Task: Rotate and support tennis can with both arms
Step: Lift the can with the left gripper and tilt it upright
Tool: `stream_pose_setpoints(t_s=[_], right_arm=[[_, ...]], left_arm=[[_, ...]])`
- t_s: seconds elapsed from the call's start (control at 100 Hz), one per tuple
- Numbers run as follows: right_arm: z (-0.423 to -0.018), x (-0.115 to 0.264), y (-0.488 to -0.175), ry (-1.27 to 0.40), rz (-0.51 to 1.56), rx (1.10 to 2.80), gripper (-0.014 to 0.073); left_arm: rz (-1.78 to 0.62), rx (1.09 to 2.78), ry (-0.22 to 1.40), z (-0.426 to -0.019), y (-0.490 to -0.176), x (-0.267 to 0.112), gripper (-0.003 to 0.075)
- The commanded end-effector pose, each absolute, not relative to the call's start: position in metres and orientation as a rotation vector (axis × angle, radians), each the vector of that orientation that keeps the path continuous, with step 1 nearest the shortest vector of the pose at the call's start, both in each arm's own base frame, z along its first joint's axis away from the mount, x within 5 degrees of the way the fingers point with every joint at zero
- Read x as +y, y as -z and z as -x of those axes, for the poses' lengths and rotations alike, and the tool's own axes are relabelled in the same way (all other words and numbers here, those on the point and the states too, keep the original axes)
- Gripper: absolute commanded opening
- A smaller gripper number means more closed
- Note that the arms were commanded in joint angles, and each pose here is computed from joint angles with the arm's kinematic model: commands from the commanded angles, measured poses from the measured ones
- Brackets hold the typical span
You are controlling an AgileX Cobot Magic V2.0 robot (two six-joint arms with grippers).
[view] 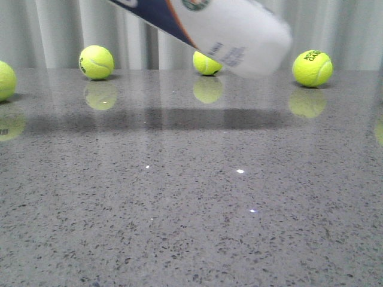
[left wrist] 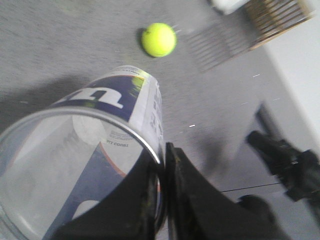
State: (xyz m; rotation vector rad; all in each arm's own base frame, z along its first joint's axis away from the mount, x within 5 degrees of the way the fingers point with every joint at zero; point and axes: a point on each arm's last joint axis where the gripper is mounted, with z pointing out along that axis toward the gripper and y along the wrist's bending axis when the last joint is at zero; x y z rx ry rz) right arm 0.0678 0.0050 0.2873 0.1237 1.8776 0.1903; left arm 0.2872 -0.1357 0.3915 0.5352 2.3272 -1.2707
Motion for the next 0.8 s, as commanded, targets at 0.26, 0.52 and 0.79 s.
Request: stream_pose_setpoints(t_s=[0.26,0.52,0.79], right_arm=[[-0.07,0.005,-0.303,-0.193,-0.118,1.772,-0.0066],[-0.07,0.005,-0.303,-0.193,-0.118,1.772,-0.0066],[-0.07,0.005,-0.303,-0.193,-0.118,1.77,-0.0066]], left_arm=[[-0.585,2.32,0.809,-0.255,-0.473,-0.141,-0.0021],[-0.683,2.304,0.614,-0.237,-0.478,-0.156,-0.0021],[-0.673,2.234,0.527,-0.216,-0.496,-0.14,-0.0021]])
